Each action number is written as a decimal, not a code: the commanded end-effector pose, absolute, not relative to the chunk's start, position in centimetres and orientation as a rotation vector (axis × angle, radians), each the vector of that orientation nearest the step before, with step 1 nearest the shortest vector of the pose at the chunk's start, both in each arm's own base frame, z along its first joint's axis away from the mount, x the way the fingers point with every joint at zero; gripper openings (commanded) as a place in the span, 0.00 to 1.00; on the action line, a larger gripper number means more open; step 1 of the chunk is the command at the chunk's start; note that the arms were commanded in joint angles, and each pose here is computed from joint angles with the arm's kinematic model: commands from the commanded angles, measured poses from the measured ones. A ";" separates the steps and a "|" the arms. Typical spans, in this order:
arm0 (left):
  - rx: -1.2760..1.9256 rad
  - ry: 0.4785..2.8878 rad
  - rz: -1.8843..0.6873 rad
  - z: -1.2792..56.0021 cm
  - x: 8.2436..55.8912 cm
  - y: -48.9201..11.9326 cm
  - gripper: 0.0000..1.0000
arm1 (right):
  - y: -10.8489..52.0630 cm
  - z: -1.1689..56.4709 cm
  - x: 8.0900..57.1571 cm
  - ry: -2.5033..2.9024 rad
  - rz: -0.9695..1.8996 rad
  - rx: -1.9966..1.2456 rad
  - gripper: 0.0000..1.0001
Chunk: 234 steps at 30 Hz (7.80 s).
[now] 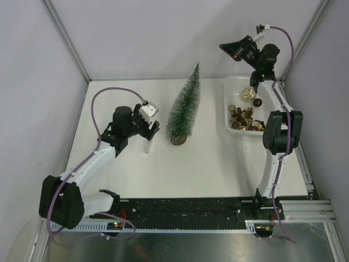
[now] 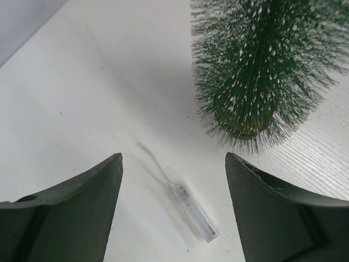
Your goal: Decorate the small christmas tree
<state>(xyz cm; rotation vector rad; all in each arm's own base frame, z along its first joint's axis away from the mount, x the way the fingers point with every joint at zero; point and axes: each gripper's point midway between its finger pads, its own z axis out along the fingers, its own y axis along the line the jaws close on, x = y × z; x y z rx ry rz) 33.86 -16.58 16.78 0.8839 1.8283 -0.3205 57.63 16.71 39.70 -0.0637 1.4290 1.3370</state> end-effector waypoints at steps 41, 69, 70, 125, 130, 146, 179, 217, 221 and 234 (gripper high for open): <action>1.002 1.289 -0.587 38.1 24.9 -24.1 0.86 | 4.0 40.1 39.1 1.490 0.734 0.033 0.00; 1.260 1.264 -1.075 39.2 15.2 -41.0 0.99 | 12.8 40.5 15.7 1.490 0.961 -0.126 0.00; 1.256 1.273 -1.093 39.2 15.0 -41.4 0.99 | 12.8 40.4 15.4 1.487 0.962 -0.126 0.00; 1.612 1.290 -1.070 34.6 8.3 -35.9 0.00 | 13.8 38.7 12.9 1.532 1.048 -0.147 0.53; 1.606 1.209 -1.013 36.4 7.9 -34.2 0.00 | 13.5 36.9 12.6 1.596 1.025 -0.129 0.54; 1.720 1.160 -0.836 34.5 5.6 -26.6 0.00 | 12.8 36.1 16.9 1.624 0.967 -0.074 0.53; 1.037 1.476 0.114 37.0 15.1 -5.4 0.01 | 14.5 34.1 25.8 1.655 0.954 -0.096 0.51; 0.279 2.126 0.276 29.1 33.8 -3.7 0.00 | 14.6 35.2 27.6 1.640 0.918 -0.112 0.51; 0.229 2.222 0.249 25.0 35.8 -4.5 0.00 | 14.7 35.0 27.8 1.648 0.922 -0.115 0.50; 0.313 2.148 0.238 21.7 44.3 -11.9 0.00 | 14.8 34.7 28.1 1.656 0.925 -0.110 0.50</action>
